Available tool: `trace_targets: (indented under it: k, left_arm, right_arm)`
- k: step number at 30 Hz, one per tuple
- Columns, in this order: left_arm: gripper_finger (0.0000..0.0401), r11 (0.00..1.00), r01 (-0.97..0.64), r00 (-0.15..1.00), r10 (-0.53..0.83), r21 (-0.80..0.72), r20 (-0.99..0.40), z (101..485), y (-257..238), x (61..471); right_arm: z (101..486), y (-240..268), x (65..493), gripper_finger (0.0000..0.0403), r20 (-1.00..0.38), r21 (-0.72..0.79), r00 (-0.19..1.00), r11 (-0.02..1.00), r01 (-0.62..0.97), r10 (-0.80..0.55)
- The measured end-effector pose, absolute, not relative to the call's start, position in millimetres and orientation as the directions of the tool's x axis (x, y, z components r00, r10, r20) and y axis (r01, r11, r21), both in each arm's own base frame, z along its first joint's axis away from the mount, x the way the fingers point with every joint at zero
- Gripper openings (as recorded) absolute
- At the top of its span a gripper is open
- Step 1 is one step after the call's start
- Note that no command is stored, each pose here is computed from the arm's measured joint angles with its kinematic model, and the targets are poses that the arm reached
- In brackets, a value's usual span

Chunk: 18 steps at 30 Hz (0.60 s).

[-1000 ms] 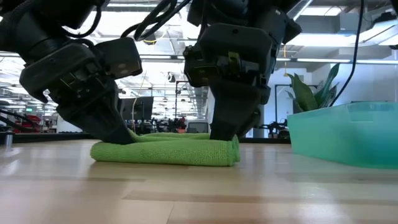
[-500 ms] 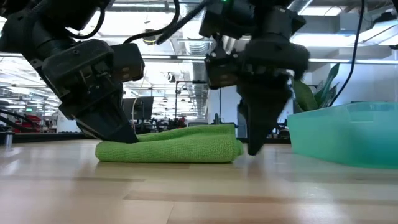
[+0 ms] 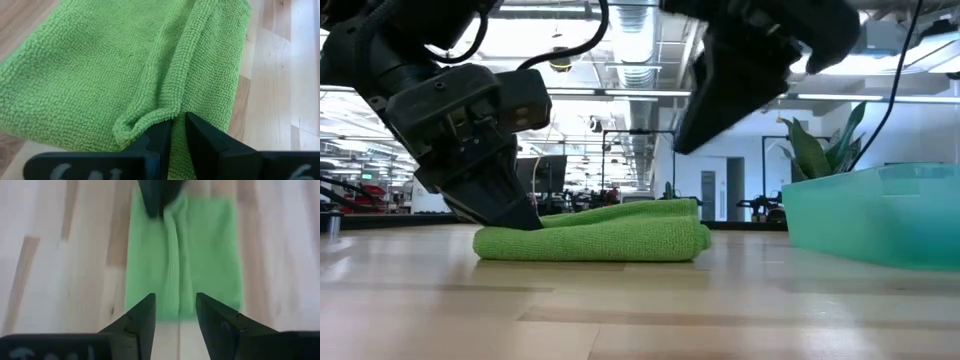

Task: Roll microfiber towels into tight, uniform cylinder then place into a basket
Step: Roll the green microfiber towel

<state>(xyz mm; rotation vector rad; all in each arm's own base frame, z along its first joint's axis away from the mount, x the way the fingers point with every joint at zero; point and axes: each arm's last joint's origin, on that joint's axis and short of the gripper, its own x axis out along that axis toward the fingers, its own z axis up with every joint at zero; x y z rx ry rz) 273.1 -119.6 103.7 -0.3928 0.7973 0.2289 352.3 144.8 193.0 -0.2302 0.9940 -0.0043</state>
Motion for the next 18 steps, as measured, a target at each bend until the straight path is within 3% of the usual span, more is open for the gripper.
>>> trace_targets:
  k: [2, 8, 10, 18]
  left_arm:
    - [0.0055, 0.909, -0.336, 0.681, 0.053, -0.247, -0.730, 103.8, -119.6, 273.3]
    - [0.0055, 0.918, -0.321, 0.681, 0.055, -0.231, -0.730, 103.8, -119.6, 273.3]
    - [0.0055, 0.919, -0.322, 0.678, 0.056, -0.227, -0.733, 103.5, -119.4, 272.9]
    - [0.0055, 0.922, -0.315, 0.676, 0.051, -0.226, -0.735, 103.4, -119.4, 273.0]
  right_arm:
    - [188.8, 150.4, 353.7, 0.0162, -0.799, -0.242, 0.589, 0.961, -0.133, -0.120]
    - [167.8, 154.2, 356.1, 0.0168, -0.839, -0.232, 0.540, 0.943, -0.239, -0.070]
    - [164.2, 158.6, 364.6, 0.0176, -0.817, -0.212, 0.576, 0.947, -0.241, -0.036]
    - [146.6, 157.1, 365.6, 0.0219, -0.856, -0.191, 0.517, 0.932, -0.307, -0.005]
